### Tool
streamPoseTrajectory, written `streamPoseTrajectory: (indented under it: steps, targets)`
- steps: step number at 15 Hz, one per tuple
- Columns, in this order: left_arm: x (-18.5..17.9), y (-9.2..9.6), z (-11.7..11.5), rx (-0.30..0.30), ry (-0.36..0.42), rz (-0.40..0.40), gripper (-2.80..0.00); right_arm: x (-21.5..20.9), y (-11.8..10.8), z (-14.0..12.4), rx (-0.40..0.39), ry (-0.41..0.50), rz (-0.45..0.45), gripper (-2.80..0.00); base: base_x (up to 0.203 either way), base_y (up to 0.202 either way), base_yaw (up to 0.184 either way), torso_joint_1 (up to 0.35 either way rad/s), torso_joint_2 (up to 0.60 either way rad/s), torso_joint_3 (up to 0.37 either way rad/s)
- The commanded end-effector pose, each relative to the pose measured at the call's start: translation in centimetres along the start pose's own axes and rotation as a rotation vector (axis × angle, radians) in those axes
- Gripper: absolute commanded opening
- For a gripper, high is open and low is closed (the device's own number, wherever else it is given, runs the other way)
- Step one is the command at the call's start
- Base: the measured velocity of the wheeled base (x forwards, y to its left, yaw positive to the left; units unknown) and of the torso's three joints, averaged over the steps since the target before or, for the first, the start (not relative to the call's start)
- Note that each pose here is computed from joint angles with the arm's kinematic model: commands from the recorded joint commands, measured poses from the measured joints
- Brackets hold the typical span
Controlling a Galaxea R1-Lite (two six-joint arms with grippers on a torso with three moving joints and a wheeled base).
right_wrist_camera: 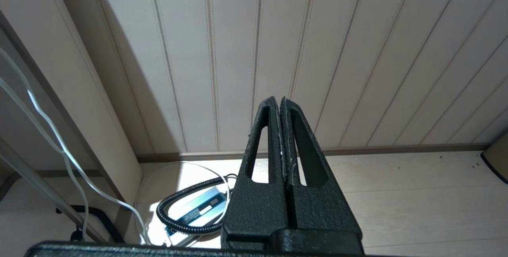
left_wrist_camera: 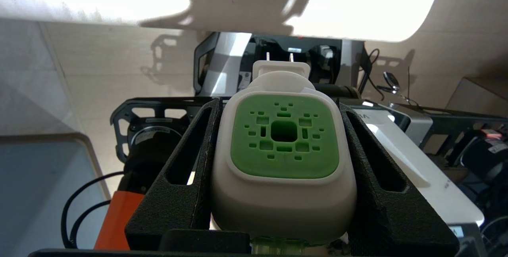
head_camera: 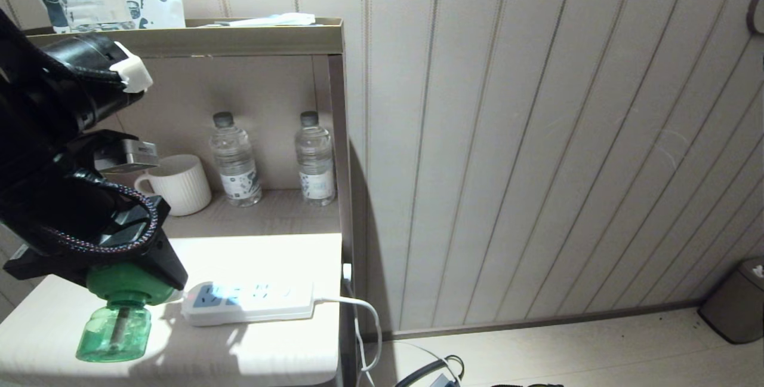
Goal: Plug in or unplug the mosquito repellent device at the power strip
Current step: Insert the plug into the socket
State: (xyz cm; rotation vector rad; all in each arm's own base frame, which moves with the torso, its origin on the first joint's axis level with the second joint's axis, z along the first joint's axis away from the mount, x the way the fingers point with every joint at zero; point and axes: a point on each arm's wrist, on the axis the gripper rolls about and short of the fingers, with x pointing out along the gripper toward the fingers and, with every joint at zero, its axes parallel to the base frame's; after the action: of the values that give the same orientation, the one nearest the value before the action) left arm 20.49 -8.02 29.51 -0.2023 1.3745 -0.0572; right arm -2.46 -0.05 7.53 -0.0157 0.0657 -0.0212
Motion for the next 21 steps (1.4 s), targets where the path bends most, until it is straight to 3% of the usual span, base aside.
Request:
streamPoseTrajectory:
  steps: [1, 7, 13, 21]
  targets:
    - [1.6, -0.4, 1.2, -0.009, 0.053, 0.029, -2.8, 0.0, 0.0, 0.0, 0.0, 0.0, 0.0, -2.8, 0.0, 0.0, 0.0, 0.0, 0.0, 0.0]
    - [4.5, -1.4, 3.8, -0.026, 0.1, 0.062, -2.8, 0.0, 0.0, 0.0, 0.0, 0.0, 0.0, -2.8, 0.0, 0.0, 0.0, 0.0, 0.0, 0.0]
    - [5.7, -1.6, 4.7, -0.023, 0.086, 0.144, -2.8, 0.0, 0.0, 0.0, 0.0, 0.0, 0.0, -2.8, 0.0, 0.0, 0.0, 0.0, 0.0, 0.0]
    - [5.8, -1.9, 5.3, -0.039, 0.078, 0.143, -2.8, 0.0, 0.0, 0.0, 0.0, 0.0, 0.0, -2.8, 0.0, 0.0, 0.0, 0.0, 0.0, 0.0]
